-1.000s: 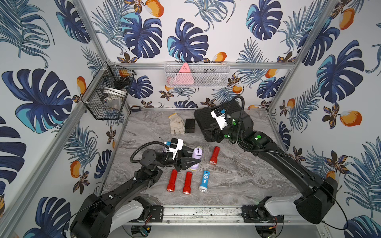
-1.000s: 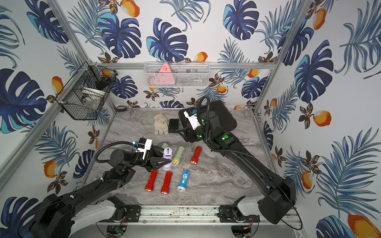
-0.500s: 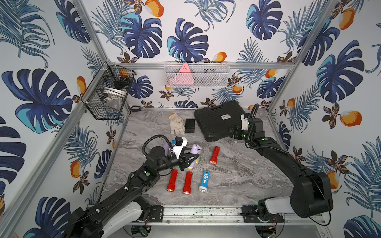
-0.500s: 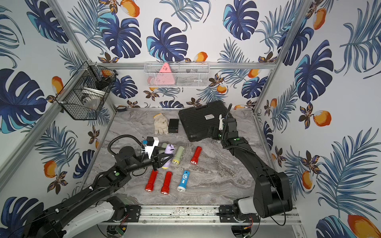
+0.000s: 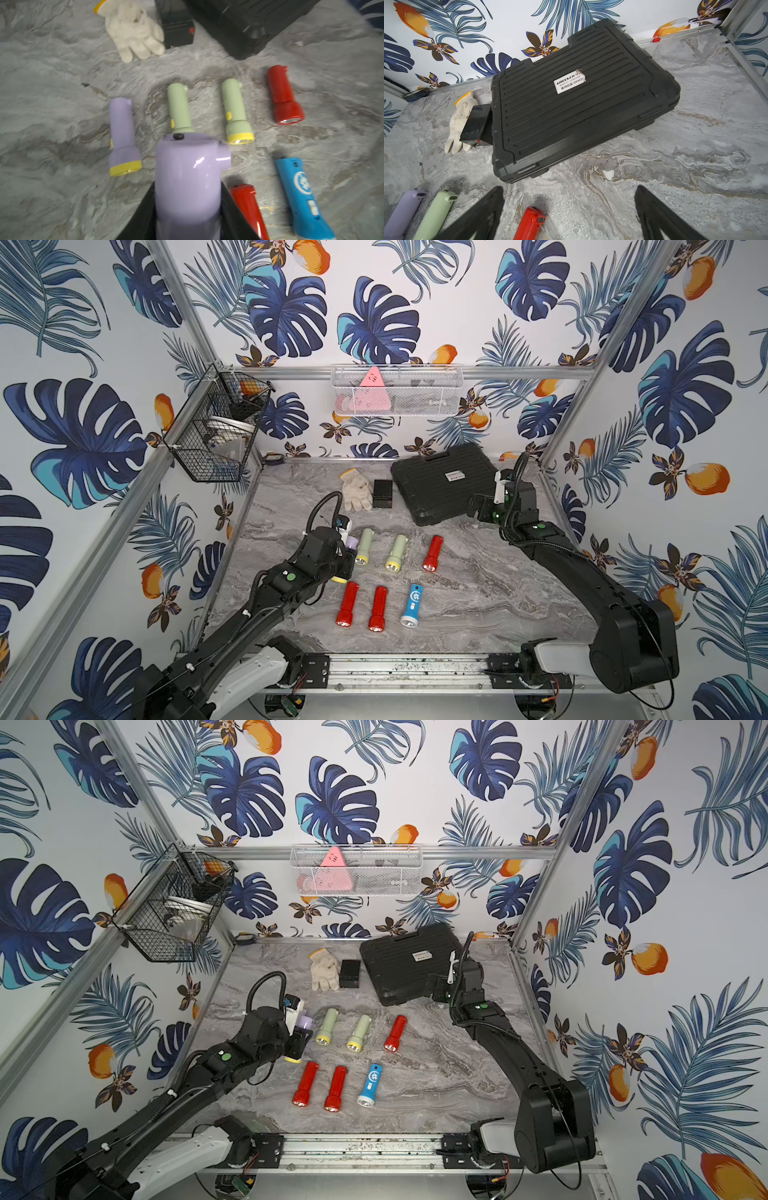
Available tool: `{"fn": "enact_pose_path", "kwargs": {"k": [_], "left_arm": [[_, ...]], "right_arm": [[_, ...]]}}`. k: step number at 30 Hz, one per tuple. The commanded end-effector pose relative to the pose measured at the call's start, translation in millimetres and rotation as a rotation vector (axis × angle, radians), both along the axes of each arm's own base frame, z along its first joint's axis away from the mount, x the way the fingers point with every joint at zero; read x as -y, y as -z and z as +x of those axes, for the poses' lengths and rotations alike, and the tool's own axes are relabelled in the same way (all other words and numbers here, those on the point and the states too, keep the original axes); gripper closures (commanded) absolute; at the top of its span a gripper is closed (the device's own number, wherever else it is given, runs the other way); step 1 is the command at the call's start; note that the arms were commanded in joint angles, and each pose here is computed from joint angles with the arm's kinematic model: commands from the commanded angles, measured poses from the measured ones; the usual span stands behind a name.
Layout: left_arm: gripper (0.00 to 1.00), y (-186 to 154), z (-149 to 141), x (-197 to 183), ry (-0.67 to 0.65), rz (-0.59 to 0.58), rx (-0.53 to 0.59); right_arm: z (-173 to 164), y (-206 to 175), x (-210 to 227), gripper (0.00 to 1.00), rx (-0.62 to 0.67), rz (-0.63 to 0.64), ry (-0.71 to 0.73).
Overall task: Close the plug at the bottom of the flashlight
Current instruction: Place the flashlight at the center of the board.
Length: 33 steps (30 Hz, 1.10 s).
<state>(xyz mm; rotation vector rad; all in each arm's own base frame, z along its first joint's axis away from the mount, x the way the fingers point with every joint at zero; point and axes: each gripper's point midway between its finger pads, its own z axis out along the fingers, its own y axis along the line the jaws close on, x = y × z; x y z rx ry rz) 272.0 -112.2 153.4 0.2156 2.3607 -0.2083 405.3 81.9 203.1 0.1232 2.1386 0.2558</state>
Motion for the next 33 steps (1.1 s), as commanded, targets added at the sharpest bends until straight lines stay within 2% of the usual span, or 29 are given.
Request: {"fn": "enact_pose_path", "kwargs": {"k": [1, 5, 9, 15, 20, 23, 27, 30, 33], "left_arm": [[1.0, 23, -6, -20, -0.117, 0.011, -0.13], [1.0, 52, -15, -27, -0.181, 0.025, -0.256], [1.0, 70, -24, -42, -0.248, 0.066, -0.266], [1.0, 67, -27, -49, -0.276, 0.059, -0.25], [1.0, 80, -31, -71, -0.385, 0.087, -0.366], [1.0, 80, -10, -82, -0.4, 0.046, -0.341], [1.0, 63, 34, -94, -0.308, 0.1, -0.292], [1.0, 58, 61, -103, -0.288, 0.142, -0.299], [1.0, 57, 87, -109, -0.287, 0.144, -0.239]], "right_arm": [[1, -10, 3, 0.0, 0.04, -0.019, 0.008], [-1, -16, 3, 0.0, 0.062, -0.009, 0.008], [-1, -15, -1, 0.0, 0.053, 0.008, -0.009], [0, -9, -5, 0.0, 0.028, 0.025, -0.022], [-3, -14, -4, 0.0, 0.042, 0.024, -0.023], [-5, -22, 0, 0.0, 0.071, 0.015, -0.008], [-6, -25, 0, 0.0, 0.085, 0.019, -0.011], [-5, -24, -1, 0.0, 0.083, 0.019, -0.015], [-5, -25, -1, 0.0, 0.087, 0.019, -0.016]]}}
